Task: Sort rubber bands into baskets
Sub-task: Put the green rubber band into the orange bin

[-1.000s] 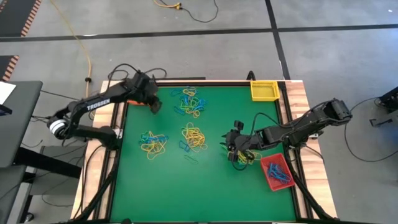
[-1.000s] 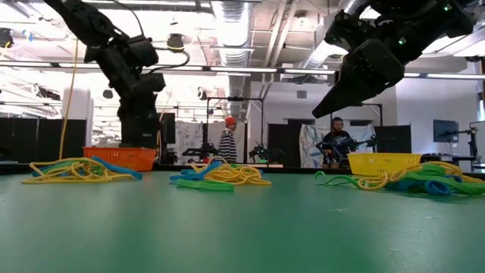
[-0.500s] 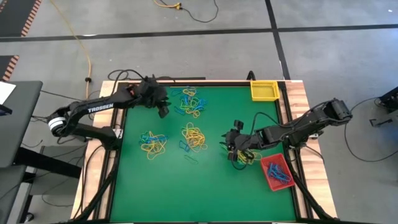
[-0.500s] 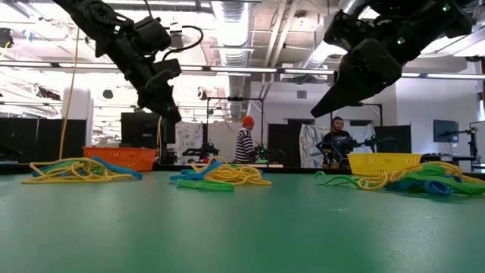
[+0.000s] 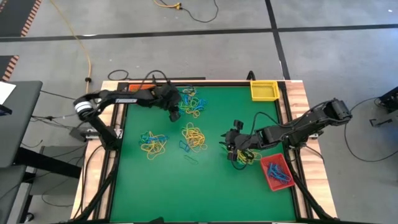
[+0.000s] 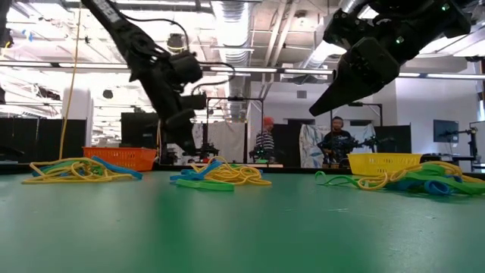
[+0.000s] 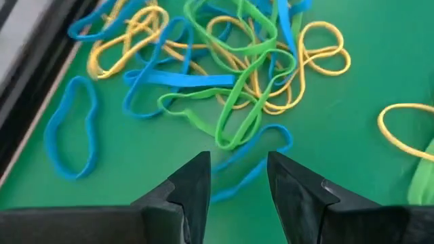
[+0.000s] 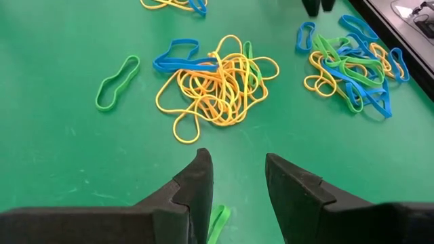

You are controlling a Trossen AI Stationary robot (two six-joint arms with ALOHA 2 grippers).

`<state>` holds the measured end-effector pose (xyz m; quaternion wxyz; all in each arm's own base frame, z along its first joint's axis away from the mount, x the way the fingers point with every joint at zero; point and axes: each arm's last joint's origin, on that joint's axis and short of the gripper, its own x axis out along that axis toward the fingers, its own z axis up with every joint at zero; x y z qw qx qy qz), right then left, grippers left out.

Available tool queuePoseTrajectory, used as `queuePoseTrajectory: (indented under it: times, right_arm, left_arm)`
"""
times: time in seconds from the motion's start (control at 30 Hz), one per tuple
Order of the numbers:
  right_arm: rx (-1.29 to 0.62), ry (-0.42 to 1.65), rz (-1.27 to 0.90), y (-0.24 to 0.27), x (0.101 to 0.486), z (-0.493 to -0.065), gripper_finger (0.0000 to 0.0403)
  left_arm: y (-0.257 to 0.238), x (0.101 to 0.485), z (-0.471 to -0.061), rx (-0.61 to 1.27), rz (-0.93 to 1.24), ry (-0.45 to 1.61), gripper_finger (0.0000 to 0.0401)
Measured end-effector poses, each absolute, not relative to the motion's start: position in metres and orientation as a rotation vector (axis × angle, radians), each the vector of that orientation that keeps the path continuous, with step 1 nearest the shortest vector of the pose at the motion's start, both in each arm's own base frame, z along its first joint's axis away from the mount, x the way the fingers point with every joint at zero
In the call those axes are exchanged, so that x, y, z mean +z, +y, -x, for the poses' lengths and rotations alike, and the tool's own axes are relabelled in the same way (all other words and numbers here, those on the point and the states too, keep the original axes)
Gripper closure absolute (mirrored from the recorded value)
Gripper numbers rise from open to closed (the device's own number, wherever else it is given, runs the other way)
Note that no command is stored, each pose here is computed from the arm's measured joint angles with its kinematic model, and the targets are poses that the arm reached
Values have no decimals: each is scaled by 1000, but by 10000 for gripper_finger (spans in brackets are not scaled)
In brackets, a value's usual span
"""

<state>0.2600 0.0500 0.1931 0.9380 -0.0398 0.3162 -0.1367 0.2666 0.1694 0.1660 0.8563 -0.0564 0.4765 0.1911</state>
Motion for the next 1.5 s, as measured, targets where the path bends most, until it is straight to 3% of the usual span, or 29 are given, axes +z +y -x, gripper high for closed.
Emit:
queuePoseTrajectory:
  times: [0.5,0.87,1.5]
  right_arm:
    - [-277,663,95,50,192,-259,239]
    - [-274,663,97,50,192,-259,239]
    - [-275,664,96,50,192,-259,239]
  left_arm:
    - [184,143,-316,334,37,1148,272]
    - [189,152,-323,308,53,1195,394]
    - [186,174,-315,329,34,1367,401]
